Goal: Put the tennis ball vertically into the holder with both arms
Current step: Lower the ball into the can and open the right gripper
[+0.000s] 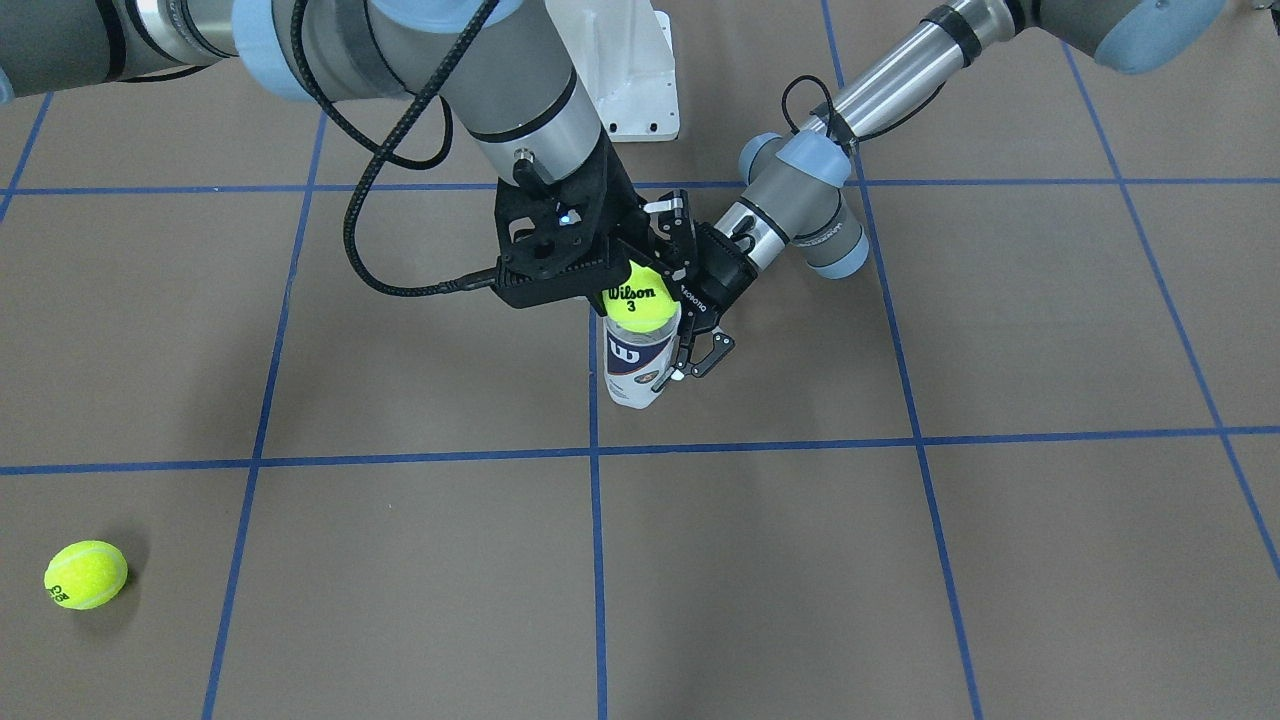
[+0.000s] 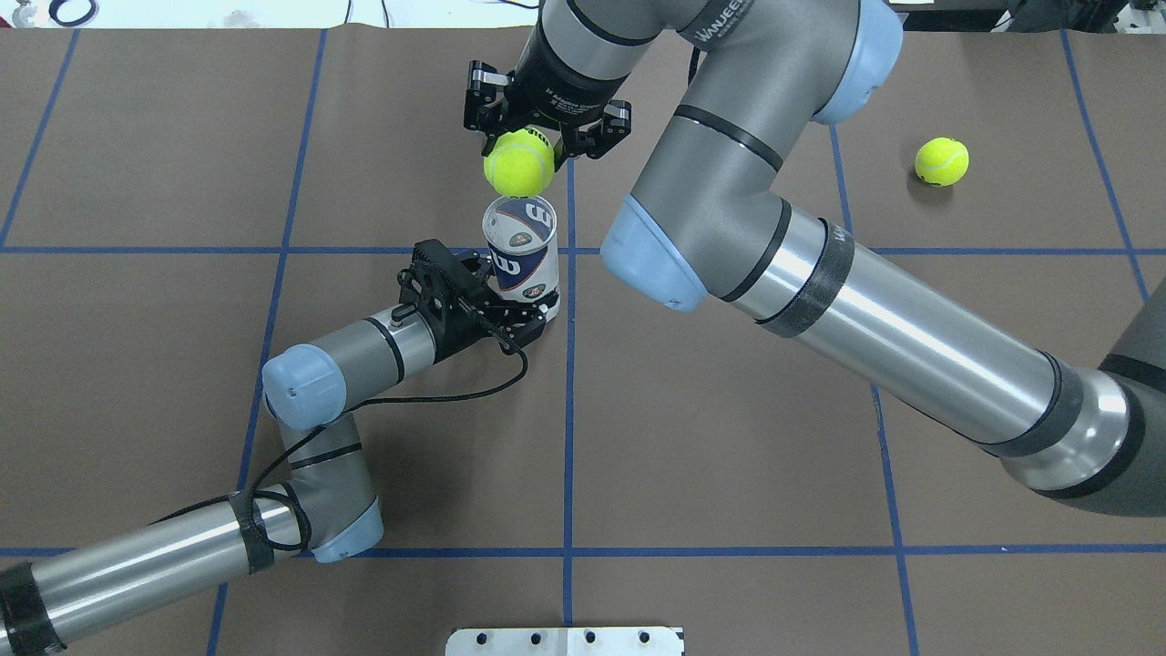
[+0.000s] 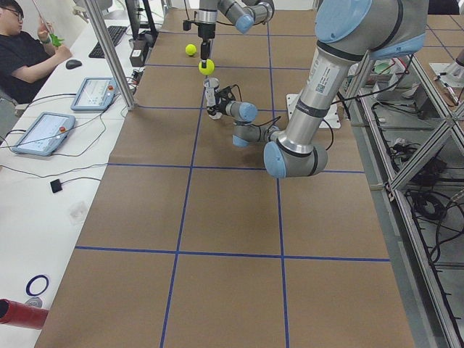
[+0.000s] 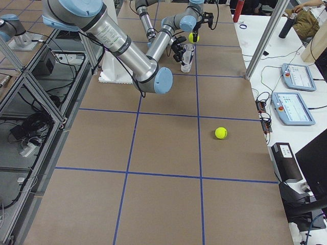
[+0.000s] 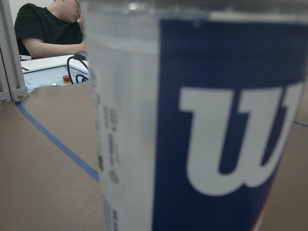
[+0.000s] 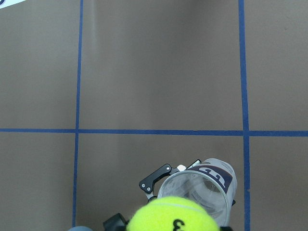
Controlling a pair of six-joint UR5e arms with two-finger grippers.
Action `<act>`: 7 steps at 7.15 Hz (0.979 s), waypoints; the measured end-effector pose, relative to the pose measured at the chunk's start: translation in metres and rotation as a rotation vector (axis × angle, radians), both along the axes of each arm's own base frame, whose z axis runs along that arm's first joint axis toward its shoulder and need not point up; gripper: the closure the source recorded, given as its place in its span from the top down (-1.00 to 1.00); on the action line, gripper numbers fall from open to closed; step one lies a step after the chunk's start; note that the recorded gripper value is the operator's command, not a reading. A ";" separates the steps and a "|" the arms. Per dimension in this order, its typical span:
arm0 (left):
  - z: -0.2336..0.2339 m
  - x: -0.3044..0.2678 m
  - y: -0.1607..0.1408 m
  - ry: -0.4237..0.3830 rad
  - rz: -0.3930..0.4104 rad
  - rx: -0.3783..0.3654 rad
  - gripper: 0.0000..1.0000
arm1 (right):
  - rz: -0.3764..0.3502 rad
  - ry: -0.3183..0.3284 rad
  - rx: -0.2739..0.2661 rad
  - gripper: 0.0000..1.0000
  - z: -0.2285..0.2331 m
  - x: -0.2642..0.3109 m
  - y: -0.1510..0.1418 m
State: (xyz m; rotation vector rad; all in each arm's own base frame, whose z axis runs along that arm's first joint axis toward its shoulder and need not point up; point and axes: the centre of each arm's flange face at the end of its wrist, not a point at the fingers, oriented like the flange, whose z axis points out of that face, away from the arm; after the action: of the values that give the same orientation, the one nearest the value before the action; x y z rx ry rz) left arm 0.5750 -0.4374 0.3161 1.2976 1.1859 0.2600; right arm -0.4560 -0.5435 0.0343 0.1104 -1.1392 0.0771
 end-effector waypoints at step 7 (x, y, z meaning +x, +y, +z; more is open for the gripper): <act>-0.001 -0.001 -0.001 0.001 -0.002 0.002 0.58 | -0.016 -0.005 -0.010 0.93 0.002 -0.018 0.010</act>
State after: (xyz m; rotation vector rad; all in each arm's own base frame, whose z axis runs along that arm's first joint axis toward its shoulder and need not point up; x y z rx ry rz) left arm 0.5737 -0.4388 0.3152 1.3010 1.1850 0.2590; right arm -0.4735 -0.5333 0.0362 0.0919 -1.1443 0.0694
